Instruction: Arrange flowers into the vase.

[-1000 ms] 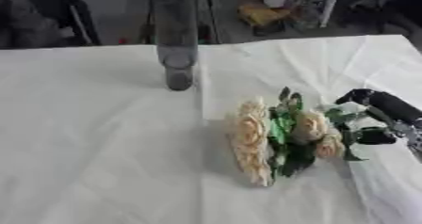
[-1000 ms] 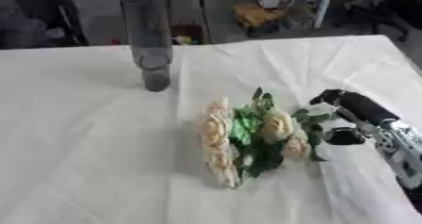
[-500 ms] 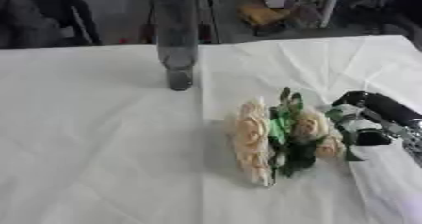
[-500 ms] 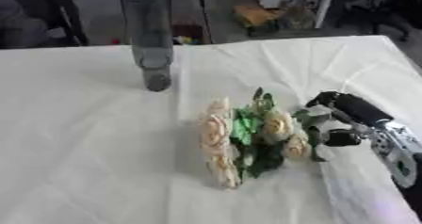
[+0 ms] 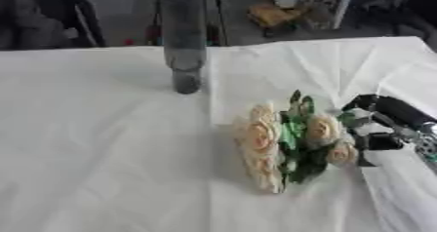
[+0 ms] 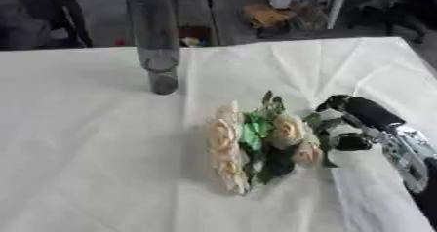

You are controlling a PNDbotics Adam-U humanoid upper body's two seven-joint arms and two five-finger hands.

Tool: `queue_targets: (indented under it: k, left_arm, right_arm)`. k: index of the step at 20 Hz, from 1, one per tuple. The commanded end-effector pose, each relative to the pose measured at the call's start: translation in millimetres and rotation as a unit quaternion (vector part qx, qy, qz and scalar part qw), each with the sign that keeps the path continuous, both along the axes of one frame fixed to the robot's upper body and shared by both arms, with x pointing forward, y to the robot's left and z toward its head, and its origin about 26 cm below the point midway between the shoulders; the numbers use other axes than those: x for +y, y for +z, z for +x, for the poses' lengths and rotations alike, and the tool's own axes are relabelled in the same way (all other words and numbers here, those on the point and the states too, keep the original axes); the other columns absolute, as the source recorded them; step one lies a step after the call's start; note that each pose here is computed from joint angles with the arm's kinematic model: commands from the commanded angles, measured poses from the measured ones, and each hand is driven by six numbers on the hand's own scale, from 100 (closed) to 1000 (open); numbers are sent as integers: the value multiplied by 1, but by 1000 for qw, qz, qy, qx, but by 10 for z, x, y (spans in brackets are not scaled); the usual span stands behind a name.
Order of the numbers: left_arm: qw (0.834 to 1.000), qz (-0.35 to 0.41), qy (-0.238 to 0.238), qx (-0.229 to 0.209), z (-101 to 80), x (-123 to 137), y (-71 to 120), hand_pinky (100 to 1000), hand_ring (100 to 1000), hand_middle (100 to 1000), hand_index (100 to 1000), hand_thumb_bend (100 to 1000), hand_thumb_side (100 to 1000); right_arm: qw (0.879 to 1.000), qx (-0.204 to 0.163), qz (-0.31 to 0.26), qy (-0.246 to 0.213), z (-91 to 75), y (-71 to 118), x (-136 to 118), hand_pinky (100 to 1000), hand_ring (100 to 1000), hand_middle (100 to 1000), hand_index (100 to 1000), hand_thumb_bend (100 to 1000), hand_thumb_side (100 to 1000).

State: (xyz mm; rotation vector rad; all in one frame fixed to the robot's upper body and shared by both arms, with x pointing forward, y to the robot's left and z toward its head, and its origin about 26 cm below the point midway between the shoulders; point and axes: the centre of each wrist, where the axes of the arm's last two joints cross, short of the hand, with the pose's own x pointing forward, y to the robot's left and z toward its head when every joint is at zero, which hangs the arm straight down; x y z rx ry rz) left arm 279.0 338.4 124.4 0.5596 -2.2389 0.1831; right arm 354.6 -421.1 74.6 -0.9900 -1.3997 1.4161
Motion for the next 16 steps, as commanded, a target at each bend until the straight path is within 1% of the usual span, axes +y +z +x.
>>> queue_targets:
  k: [1, 5, 7, 9, 12, 13, 16]
  left_arm:
    - [1000, 7, -4, -11, 11, 2, 76, 683, 644, 619, 814, 366, 153]
    - [1000, 6, -5, -11, 11, 1, 75, 683, 644, 619, 814, 367, 153]
    - [1000, 6, -5, -11, 11, 0, 73, 682, 644, 619, 814, 367, 153]
    - [1000, 6, -5, -10, 11, -1, 71, 682, 644, 619, 814, 366, 153]
    - [1000, 6, -5, -10, 11, -1, 71, 683, 644, 619, 814, 365, 153]
    - [1000, 6, -5, -10, 11, -1, 72, 683, 644, 619, 814, 365, 153]
    - [1000, 6, -5, -11, 11, 0, 72, 683, 644, 619, 814, 365, 153]
  right_arm:
    - [1000, -14, -10, -2, 44, 85, -14, 727, 773, 696, 782, 338, 241]
    - [1000, -17, -11, -3, 62, 65, 6, 721, 766, 688, 776, 334, 245]
    - [1000, -19, -9, -3, 71, 57, 19, 701, 747, 666, 764, 330, 249]
    - [1000, -22, -7, -4, 78, 54, 30, 654, 701, 630, 744, 325, 255]
    - [999, -33, -1, -4, 85, 60, 46, 526, 580, 523, 675, 315, 245]
    - [999, -38, 1, -5, 85, 61, 50, 510, 565, 507, 663, 313, 244]
    - [999, -44, 4, -6, 84, 55, 54, 510, 565, 507, 663, 313, 244]
